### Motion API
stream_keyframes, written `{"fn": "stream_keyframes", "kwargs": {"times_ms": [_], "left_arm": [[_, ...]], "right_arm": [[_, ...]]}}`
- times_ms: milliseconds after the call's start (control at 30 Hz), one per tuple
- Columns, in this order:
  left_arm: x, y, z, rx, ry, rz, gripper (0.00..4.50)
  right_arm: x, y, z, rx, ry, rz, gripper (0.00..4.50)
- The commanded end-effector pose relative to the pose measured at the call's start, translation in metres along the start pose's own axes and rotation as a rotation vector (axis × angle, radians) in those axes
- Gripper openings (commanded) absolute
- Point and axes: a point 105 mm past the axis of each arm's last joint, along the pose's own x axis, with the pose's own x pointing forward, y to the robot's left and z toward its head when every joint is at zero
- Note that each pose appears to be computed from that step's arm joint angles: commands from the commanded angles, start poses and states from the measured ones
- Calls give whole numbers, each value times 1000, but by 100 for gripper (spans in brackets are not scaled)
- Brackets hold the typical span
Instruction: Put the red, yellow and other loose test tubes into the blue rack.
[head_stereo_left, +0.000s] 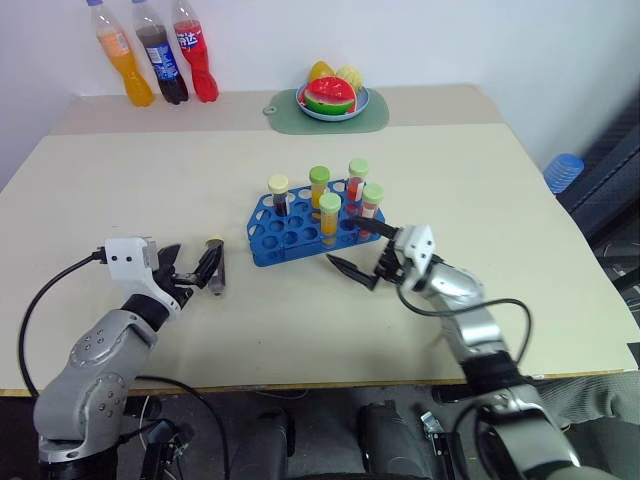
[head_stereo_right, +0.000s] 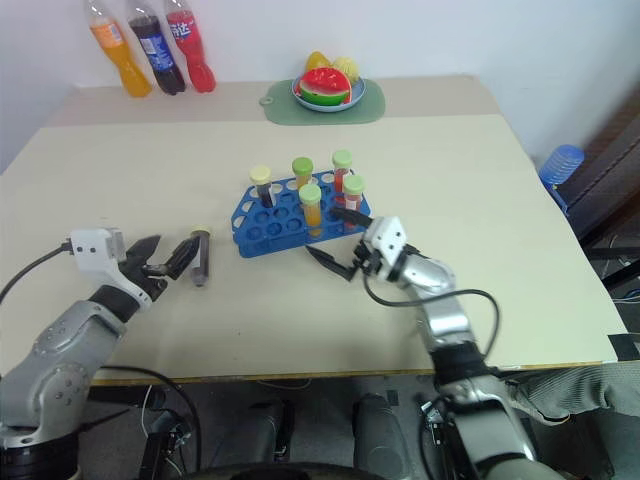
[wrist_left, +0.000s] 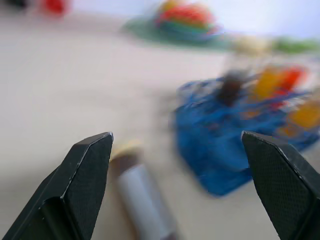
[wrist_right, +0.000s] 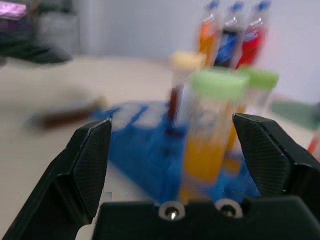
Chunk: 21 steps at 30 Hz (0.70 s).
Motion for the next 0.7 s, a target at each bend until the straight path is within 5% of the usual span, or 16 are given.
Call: {"fn": "stream_keyframes", "kwargs": {"times_ms": [33, 567, 700], "left_arm": [[0, -3, 4, -58, 178, 58, 427], [66, -17, 10, -212, 590, 281, 427], [67, -24, -9, -181, 714, 255, 245]], "right_arm": [[-29, 14, 23, -18, 9, 171, 424], [-21, 17, 57, -27, -24, 244, 424], [-21, 20, 55, -35, -17, 240, 428]]}}
